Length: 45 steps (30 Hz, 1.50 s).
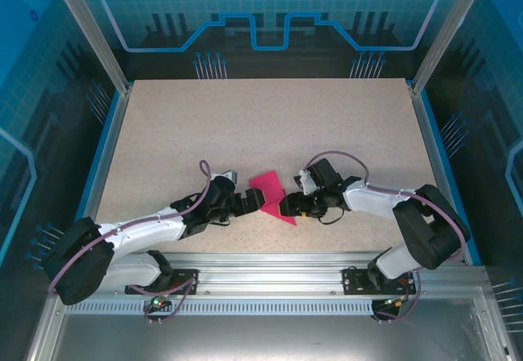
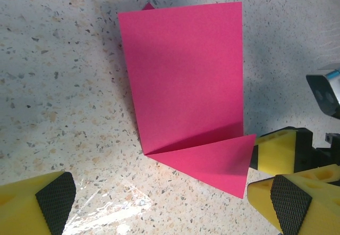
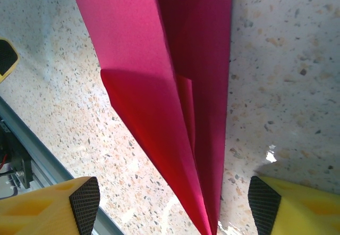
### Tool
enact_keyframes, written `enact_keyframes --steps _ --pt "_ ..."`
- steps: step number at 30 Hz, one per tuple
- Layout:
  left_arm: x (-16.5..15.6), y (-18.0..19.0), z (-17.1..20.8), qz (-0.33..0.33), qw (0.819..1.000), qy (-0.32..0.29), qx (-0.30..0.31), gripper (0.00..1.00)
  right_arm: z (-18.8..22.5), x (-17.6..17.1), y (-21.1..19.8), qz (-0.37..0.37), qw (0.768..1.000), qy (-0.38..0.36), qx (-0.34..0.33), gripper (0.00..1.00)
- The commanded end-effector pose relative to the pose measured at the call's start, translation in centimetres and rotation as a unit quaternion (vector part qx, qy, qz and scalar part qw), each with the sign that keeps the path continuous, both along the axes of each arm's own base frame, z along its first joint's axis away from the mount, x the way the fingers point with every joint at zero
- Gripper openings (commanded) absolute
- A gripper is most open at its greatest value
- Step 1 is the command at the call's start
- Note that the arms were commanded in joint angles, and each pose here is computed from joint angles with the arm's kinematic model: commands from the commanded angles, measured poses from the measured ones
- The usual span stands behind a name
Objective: Fold a paper plane with a square sheet of paper (pick it up from the middle)
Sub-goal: Fold the wing for the fifth time at the center of the table.
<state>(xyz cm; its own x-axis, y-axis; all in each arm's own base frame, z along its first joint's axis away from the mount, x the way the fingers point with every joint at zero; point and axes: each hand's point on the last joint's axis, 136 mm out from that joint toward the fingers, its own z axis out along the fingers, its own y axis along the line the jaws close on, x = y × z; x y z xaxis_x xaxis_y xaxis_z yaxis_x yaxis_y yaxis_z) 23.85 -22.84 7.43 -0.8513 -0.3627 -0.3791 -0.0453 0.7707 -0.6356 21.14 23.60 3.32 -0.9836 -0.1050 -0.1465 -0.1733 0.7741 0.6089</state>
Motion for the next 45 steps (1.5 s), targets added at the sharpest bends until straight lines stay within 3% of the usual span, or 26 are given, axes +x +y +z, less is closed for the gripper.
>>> enact_keyframes --steps 1,14,30,39,45 --pt "0.1 0.1 0.2 0.004 1.000 0.000 0.010 0.98 0.8 0.2 0.0 0.018 1.000 -0.015 -0.013 0.78" --pt "0.0 0.9 0.4 0.013 1.000 -0.006 0.022 0.99 1.6 1.3 -0.7 0.038 0.998 -0.047 -0.032 0.77" --pt "-0.1 0.8 0.2 0.010 1.000 -0.001 0.022 0.98 -0.7 3.2 0.8 0.063 0.997 -0.023 -0.029 0.40" --pt "0.1 0.4 0.0 0.006 1.000 0.004 0.025 0.98 -0.2 3.2 0.8 0.033 0.998 0.006 0.058 0.16" --pt "0.4 -0.1 -0.2 0.000 1.000 0.009 0.026 0.99 0.7 4.0 1.2 -0.018 0.992 0.026 0.119 0.10"
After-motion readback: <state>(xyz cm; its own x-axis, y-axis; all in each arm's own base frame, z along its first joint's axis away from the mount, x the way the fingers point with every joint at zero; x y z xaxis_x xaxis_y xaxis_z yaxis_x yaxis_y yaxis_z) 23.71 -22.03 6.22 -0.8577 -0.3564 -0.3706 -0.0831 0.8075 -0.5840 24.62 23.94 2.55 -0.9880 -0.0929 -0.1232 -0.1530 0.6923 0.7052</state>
